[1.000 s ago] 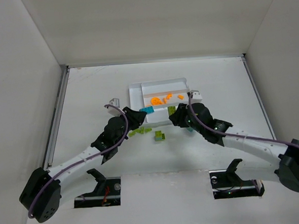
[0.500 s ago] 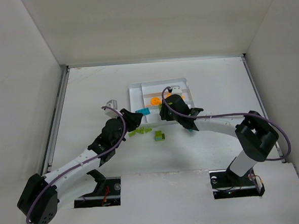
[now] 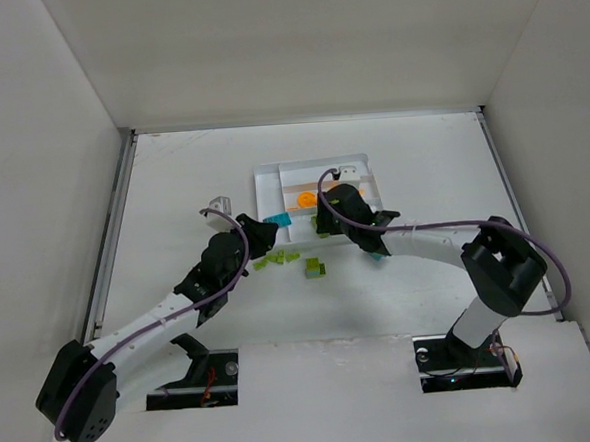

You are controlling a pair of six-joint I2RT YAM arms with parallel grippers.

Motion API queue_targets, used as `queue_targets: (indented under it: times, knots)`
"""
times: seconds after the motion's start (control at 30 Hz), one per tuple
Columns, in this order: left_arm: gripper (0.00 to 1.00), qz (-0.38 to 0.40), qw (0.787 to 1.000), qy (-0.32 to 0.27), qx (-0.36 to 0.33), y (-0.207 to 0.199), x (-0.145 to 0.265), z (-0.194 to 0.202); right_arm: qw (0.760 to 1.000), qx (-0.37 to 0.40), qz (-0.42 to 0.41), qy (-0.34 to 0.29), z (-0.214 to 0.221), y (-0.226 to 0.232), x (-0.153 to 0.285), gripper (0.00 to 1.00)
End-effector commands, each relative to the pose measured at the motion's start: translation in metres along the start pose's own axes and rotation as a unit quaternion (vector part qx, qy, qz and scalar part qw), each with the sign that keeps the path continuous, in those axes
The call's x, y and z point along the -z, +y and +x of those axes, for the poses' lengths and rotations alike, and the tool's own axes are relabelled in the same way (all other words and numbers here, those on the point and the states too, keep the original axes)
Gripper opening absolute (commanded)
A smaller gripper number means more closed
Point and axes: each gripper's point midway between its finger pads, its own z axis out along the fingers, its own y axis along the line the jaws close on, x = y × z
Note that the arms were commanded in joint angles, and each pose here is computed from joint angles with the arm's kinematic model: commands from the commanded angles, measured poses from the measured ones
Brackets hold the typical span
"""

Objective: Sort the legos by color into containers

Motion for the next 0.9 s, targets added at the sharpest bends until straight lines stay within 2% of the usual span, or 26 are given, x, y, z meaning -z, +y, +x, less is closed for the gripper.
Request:
queue_targets:
  times: [0.0,0.13,0.23,0.3,0.5,0.67,0.87]
  knots:
    - [0.09,0.005,1.000,-0.018,-0.008,-0.008,-0.004,-0.012,0.998,-0.012,-0.012,-0.055,-0.038,0.004,0.019,0.60]
    - [0.09,-0.002,1.000,-0.021,-0.015,-0.007,-0.006,-0.013,0.997,-0.015,-0.024,-0.076,-0.048,0.001,0.039,0.52]
    - [0.09,-0.004,1.000,-0.019,-0.023,-0.010,-0.010,-0.014,0.996,0.003,-0.035,-0.087,-0.048,-0.002,0.052,0.34]
    - [0.09,-0.015,0.999,-0.023,-0.034,-0.008,-0.015,-0.016,0.995,0.009,-0.032,-0.094,-0.045,-0.009,0.056,0.29]
    - [0.09,-0.082,0.994,-0.044,-0.065,0.011,-0.044,-0.019,0.993,-0.014,-0.037,-0.109,-0.031,-0.027,0.056,0.32]
    - [0.10,-0.127,0.986,-0.083,-0.074,0.022,-0.071,-0.029,0.991,-0.029,-0.085,-0.095,-0.022,-0.016,0.059,0.37]
    - [0.14,-0.158,0.980,-0.079,-0.088,0.036,-0.103,-0.025,0.989,-0.012,-0.112,-0.098,-0.021,-0.002,0.071,0.52]
